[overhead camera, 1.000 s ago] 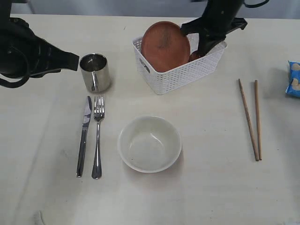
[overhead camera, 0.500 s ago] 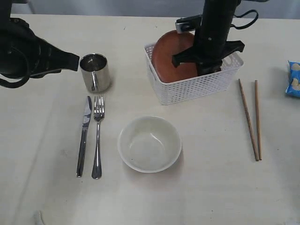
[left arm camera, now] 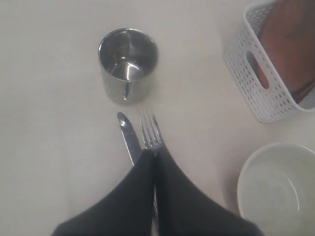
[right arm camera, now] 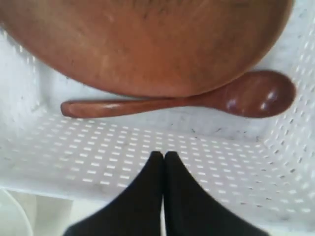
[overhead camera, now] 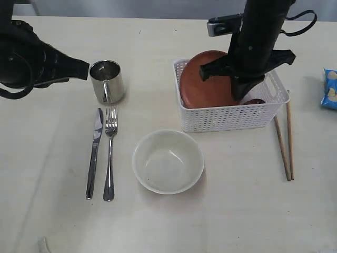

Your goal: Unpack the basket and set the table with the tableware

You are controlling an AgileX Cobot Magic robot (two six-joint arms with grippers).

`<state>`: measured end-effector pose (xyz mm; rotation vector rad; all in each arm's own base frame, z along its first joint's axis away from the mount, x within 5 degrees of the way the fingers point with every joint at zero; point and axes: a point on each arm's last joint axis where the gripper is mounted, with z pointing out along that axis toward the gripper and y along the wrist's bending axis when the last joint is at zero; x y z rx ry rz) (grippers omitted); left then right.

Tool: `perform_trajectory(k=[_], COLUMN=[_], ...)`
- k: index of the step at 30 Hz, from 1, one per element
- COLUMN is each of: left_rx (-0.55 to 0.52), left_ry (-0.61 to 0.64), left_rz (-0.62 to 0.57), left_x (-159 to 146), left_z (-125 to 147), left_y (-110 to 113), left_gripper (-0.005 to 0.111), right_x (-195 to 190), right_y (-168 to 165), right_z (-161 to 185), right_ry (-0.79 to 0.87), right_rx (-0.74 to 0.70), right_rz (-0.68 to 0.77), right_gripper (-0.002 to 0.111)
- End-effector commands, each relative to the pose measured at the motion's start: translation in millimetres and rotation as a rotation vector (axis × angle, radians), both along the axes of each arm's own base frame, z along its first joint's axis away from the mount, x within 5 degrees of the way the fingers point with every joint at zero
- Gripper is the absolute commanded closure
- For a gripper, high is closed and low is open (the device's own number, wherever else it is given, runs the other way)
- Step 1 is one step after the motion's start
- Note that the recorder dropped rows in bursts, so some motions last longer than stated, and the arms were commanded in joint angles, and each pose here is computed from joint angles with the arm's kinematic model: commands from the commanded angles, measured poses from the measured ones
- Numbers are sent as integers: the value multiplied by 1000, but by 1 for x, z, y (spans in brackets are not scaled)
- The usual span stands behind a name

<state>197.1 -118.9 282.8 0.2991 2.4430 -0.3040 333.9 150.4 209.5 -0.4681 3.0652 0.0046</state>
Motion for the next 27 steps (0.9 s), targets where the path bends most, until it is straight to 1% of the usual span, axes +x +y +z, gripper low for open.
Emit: perform_trajectory(k=[1, 7, 12, 16, 22, 27], left_rx=[11, 16, 13, 14, 16, 11], left_ry=[6, 18, 20, 22, 26, 19], left_rz=[-11, -10, -17, -18, -18, -19], left_x=[3, 6, 6, 6, 5, 6], left_z=[-5, -9, -8, -8, -9, -8], left_y=[-2, -4, -5, -5, -5, -5], left_gripper=[107, 107, 107, 107, 107, 107], right_x=[-1, -18, -35, -45, -55, -61], right_y=[-7, -16, -23, -28, -33, -34], right_z=[31, 87, 116, 128, 133, 140], right_ry=[-158, -333, -399, -405, -364, -379], right_rx=[19, 90, 125, 127, 103, 130], right_rz=[-39, -76, -82, -85, -84, -88], right_gripper=[109, 109, 109, 109, 109, 109])
